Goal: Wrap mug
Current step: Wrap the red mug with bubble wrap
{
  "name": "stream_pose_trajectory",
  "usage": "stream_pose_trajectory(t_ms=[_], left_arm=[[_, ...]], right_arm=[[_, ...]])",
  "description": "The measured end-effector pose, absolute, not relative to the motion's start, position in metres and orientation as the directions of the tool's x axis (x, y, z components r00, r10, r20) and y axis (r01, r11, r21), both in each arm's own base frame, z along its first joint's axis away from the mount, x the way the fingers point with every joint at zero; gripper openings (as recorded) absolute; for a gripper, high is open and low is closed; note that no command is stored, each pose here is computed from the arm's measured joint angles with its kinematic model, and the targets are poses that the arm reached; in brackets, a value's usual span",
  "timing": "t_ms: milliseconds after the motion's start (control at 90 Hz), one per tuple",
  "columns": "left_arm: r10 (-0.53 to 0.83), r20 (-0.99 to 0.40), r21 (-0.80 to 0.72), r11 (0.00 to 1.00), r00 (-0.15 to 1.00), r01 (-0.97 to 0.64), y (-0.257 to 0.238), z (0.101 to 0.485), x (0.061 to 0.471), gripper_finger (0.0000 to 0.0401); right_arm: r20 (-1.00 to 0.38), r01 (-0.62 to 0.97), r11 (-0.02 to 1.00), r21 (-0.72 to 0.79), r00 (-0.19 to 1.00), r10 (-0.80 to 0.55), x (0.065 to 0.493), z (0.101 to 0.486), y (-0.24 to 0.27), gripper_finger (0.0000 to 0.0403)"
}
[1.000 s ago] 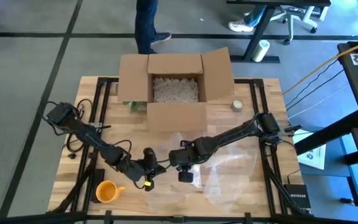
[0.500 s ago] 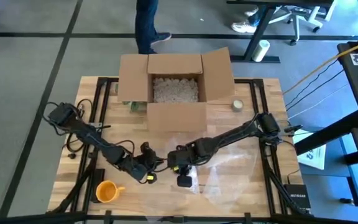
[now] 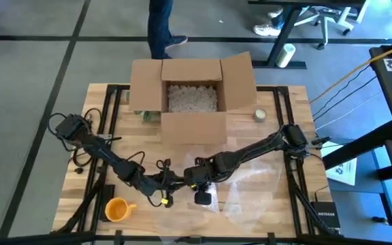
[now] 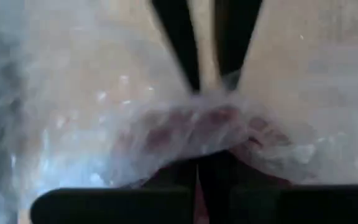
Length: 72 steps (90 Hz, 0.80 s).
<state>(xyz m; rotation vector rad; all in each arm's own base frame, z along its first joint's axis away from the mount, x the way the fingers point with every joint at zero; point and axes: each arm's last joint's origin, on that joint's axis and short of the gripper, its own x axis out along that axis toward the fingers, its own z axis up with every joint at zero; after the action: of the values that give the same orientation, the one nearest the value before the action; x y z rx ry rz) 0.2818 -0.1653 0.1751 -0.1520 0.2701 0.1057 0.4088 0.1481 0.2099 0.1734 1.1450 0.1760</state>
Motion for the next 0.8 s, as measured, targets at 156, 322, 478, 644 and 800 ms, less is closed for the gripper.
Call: stream_pose_trajectory(t_ms=[156, 322, 478, 644, 800], left_arm=[[0.047, -0.246, -0.154, 0.984, 0.968, -0.087, -0.167, 0.179, 0.283, 0.0020], [0.040, -0.245, -0.160, 0.984, 0.969, -0.081, -0.167, 0.179, 0.283, 0.0020], [0.040, -0.245, -0.163, 0.983, 0.969, -0.082, -0.167, 0.179, 0.283, 0.0020], [0.042, -0.230, -0.175, 0.981, 0.972, -0.083, -0.165, 0.181, 0.285, 0.0020], [0.012, -0.219, -0.191, 0.980, 0.976, -0.055, -0.165, 0.182, 0.286, 0.0020]], right_arm=[[-0.887, -0.053, 0.976, 0.213, 0.408, 0.216, 0.408, 0.219, 0.154, 0.0000], [-0.922, -0.010, 0.993, 0.116, 0.371, 0.112, 0.400, 0.243, 0.161, 0.0000], [-0.897, -0.011, 1.000, 0.024, 0.442, 0.027, 0.396, 0.279, 0.174, 0.0000], [-0.846, -0.038, 0.999, -0.039, 0.532, -0.012, 0.399, 0.291, 0.181, 0.0000], [-0.859, -0.006, 0.997, -0.082, 0.507, -0.068, 0.402, 0.277, 0.175, 0.0000]])
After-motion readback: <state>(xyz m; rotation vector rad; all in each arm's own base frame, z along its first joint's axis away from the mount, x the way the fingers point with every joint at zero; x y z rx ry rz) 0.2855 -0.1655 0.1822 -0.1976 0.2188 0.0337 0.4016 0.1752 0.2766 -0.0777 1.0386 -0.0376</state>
